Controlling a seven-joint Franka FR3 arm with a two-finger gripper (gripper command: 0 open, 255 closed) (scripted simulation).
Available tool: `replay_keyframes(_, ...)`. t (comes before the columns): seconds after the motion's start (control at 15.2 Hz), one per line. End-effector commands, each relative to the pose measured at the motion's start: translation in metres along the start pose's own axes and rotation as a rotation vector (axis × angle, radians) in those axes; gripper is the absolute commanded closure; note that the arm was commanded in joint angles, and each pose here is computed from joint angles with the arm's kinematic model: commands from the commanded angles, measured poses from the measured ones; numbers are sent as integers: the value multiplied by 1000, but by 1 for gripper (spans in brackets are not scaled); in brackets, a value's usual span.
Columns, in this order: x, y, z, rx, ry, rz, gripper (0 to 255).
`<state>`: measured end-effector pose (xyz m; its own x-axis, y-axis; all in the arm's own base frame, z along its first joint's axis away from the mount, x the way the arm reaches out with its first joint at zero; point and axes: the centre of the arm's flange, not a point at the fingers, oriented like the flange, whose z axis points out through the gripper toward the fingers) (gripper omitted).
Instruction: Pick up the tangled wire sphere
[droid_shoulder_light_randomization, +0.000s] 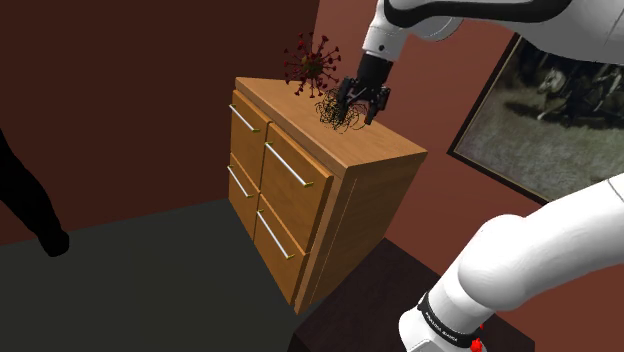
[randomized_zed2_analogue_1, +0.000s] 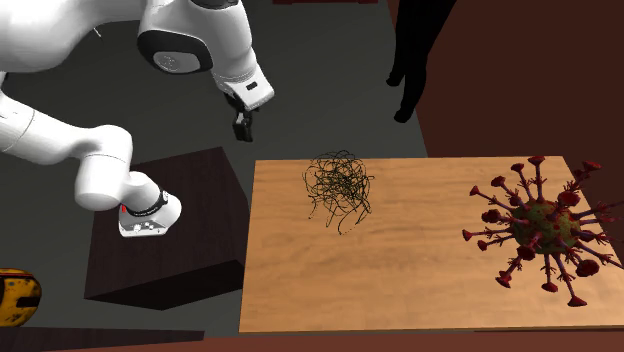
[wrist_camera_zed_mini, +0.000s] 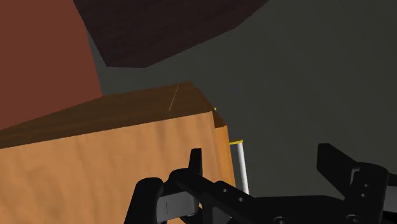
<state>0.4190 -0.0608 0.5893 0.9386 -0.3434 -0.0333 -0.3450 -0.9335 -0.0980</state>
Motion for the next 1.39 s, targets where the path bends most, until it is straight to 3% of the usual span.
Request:
replay_keyframes(0.0,23,4,-5,19,19,72,0)
replay_keyframes(0.66,127,61,-25,113,109,419,0)
replay_keyframes(1.32,203,151,-47,206,199,767,0)
